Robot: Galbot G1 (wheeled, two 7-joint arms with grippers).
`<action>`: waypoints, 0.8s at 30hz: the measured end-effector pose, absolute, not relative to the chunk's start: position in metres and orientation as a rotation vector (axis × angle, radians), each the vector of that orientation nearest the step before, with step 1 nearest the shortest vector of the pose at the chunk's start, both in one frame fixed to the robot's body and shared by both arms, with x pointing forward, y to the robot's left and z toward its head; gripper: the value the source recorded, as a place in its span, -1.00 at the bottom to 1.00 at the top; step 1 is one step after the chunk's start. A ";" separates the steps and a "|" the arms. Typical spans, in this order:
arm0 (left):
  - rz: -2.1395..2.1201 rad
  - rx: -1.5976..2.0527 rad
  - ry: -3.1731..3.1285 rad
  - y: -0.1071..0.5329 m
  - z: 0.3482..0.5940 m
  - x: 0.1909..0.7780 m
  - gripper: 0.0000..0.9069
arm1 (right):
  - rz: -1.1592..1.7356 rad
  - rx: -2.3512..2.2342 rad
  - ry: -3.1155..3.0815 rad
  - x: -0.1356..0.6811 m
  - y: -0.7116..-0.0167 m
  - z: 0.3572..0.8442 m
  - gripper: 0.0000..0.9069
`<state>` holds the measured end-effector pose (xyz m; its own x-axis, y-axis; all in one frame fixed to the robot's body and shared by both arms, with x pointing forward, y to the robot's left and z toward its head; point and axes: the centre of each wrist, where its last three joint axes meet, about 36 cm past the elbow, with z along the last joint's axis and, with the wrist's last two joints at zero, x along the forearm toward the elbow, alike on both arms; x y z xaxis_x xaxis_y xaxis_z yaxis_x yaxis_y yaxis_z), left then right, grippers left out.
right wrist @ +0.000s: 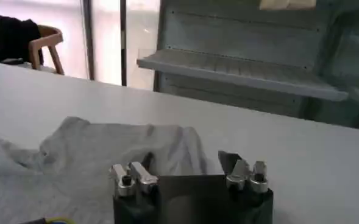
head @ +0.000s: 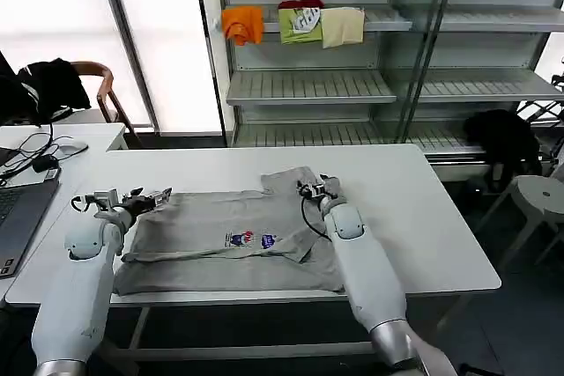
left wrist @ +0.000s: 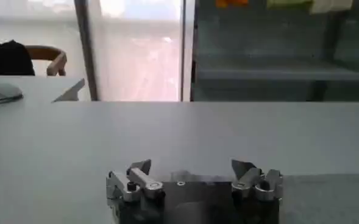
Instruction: Fold and organize the clothes.
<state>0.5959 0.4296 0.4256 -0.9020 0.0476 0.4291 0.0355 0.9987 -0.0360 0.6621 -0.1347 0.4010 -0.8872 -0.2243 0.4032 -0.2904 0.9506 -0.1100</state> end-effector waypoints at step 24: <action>0.008 -0.083 -2.658 0.438 0.411 0.592 -0.98 | 0.260 0.415 -2.677 0.653 -0.135 0.393 -1.00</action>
<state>0.5919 0.4382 0.4107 -0.8842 0.0602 0.4632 0.0575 0.9981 -0.0200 0.6526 -0.1353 0.3931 -0.8687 -0.2479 0.4289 -0.3257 0.9381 -0.1175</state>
